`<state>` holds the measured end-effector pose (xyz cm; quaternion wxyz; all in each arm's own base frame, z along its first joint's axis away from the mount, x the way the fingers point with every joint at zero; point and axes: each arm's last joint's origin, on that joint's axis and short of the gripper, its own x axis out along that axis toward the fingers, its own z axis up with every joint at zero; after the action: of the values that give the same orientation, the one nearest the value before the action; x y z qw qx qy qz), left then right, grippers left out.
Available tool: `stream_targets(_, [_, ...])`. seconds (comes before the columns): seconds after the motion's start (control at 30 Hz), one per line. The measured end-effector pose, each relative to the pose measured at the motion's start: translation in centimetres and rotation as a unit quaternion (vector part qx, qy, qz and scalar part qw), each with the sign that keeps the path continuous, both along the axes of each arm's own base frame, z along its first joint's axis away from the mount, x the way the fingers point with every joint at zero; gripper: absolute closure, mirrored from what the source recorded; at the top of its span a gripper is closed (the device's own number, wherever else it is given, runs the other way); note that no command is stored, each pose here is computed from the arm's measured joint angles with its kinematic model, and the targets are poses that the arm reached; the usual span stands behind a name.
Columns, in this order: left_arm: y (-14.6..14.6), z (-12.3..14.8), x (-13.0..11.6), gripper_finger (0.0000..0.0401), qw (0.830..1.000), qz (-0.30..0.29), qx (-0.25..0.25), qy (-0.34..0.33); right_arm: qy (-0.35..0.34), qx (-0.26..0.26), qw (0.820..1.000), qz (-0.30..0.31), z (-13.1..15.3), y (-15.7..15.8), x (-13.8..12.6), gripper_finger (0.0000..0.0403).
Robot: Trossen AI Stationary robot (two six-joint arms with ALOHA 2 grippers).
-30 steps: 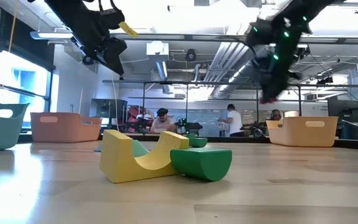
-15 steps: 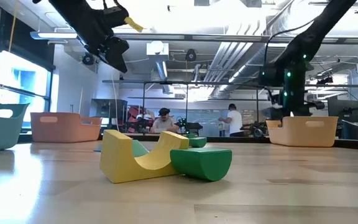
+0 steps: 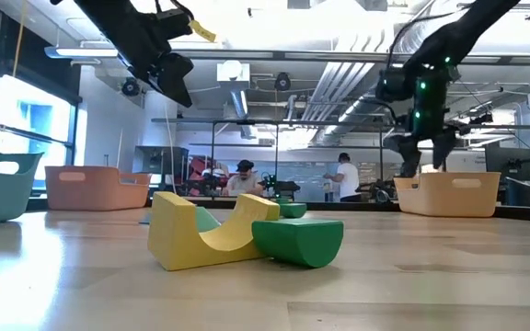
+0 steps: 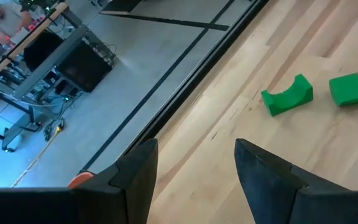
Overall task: Sort blocks by size
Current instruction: Put the red half circle block into the orange bin
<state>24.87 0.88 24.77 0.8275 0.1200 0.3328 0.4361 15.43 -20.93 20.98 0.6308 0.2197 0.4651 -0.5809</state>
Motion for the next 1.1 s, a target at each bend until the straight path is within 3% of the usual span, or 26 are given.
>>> stream_targets(0.17, [0.0, 0.0, 0.0, 0.0200, 1.000, 0.005, -0.004, -0.008, -0.043, -0.044, 0.994, 0.090, -0.6, 3.5, 2.5, 0.0093])
stream_targets(0.33, [0.0, 0.0, 0.0, 0.0200, 1.000, 0.011, -0.010, -0.019, -0.110, -0.083, 0.973, 0.188, -2.0, 7.6, 5.2, 0.0092])
stream_targets(0.57, [-0.2, -0.1, 0.1, 0.0200, 0.999, 0.002, -0.032, -0.030, -0.160, -0.048, 0.947, 0.276, -3.1, 11.7, 7.0, 0.0091])
stream_targets(0.7, [-0.2, 0.2, 0.4, 0.0200, 0.999, -0.009, -0.026, -0.035, -0.194, -0.027, 0.940, 0.278, -3.2, 13.1, 7.8, 0.0091])
stream_targets(0.9, [-0.4, 0.7, 1.1, 0.0200, 0.997, -0.049, -0.025, -0.047, -0.161, -0.023, 0.939, 0.303, -4.5, 13.7, 8.6, 0.0091])
stream_targets(1.1, [-0.6, 1.1, 1.6, 0.0200, 0.993, -0.089, -0.041, -0.064, -0.183, -0.029, 0.939, 0.290, -5.3, 13.5, 9.5, 0.0091])
